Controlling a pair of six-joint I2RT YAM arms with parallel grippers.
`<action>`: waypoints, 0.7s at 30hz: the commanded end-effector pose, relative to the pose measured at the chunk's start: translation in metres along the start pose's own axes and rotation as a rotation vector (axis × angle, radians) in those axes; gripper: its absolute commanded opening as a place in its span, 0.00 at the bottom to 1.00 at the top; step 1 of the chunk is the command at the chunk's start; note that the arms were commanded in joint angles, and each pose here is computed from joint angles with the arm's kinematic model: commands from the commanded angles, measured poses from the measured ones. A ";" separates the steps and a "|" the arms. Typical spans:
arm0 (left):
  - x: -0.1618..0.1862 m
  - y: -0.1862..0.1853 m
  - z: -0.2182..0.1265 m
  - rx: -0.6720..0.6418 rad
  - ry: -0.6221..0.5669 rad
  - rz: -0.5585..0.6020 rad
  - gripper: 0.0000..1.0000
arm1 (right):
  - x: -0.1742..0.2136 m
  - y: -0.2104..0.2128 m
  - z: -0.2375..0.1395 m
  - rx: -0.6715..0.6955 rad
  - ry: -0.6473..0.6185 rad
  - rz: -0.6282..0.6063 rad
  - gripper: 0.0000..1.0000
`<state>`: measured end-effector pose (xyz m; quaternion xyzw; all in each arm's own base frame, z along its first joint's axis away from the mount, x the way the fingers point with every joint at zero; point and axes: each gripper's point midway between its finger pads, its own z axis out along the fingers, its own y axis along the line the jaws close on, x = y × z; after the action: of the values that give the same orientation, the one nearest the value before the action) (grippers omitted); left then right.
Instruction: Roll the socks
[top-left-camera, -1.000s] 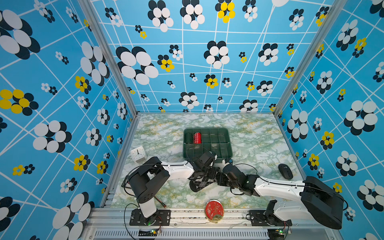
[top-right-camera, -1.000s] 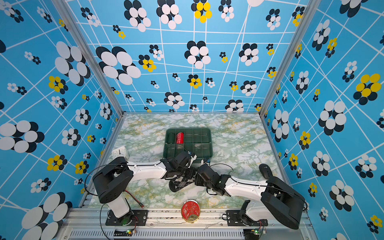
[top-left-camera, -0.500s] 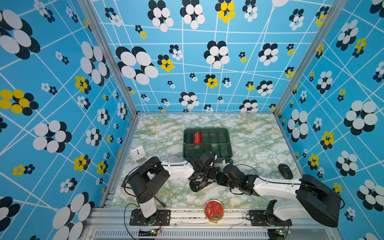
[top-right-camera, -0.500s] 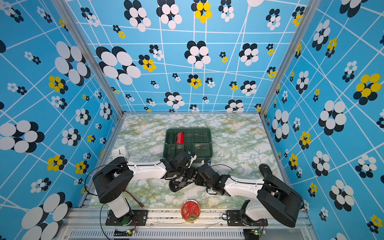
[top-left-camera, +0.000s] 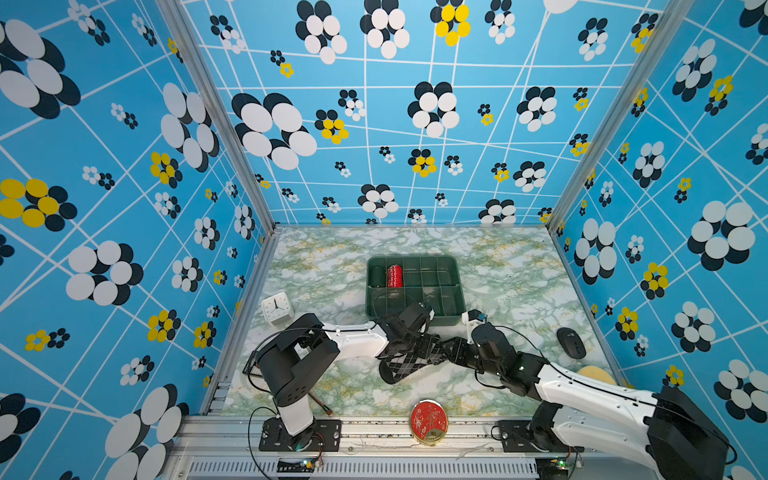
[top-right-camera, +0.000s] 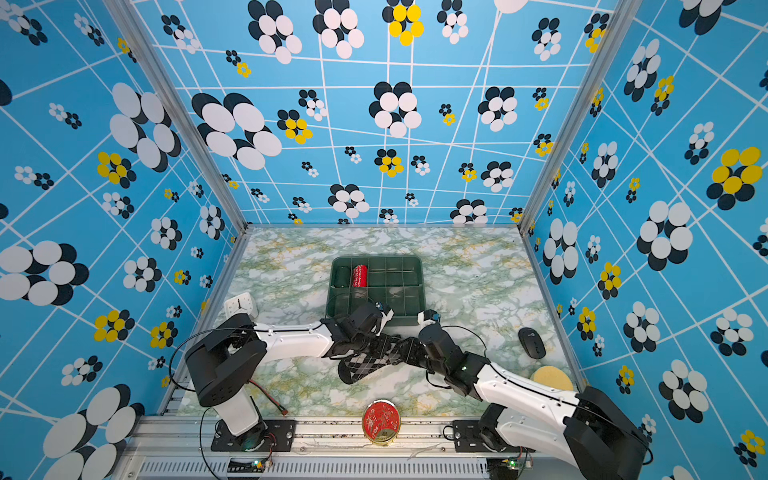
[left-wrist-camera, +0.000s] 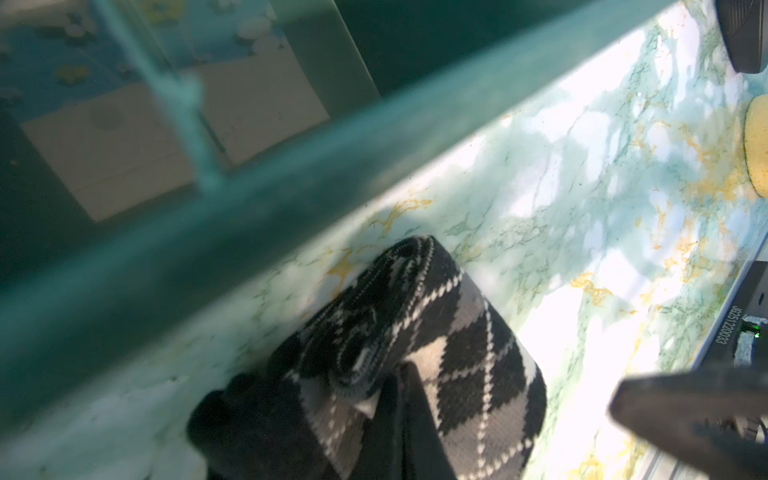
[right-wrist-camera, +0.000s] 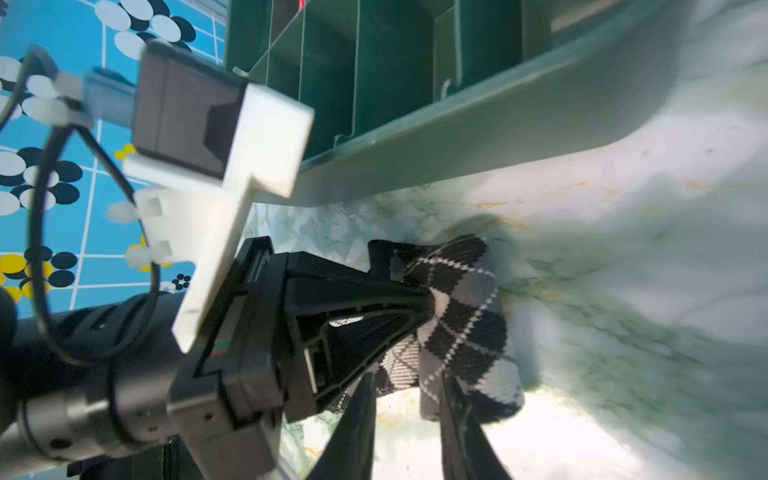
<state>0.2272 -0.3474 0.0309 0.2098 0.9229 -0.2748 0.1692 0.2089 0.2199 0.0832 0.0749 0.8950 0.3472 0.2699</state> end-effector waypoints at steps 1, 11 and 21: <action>0.045 0.025 0.011 -0.067 0.143 -0.009 0.00 | 0.012 -0.037 -0.009 0.094 0.037 0.033 0.31; 0.046 0.028 0.010 -0.072 0.147 -0.013 0.00 | 0.017 -0.043 -0.003 0.022 0.066 0.105 0.35; 0.047 0.028 0.011 -0.064 0.144 -0.021 0.00 | 0.020 -0.038 0.018 -0.017 0.100 0.127 0.35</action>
<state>0.2274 -0.3474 0.0302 0.2110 0.9205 -0.2813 0.1703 0.1989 0.2019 0.0328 0.1132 0.9078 0.3525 0.1972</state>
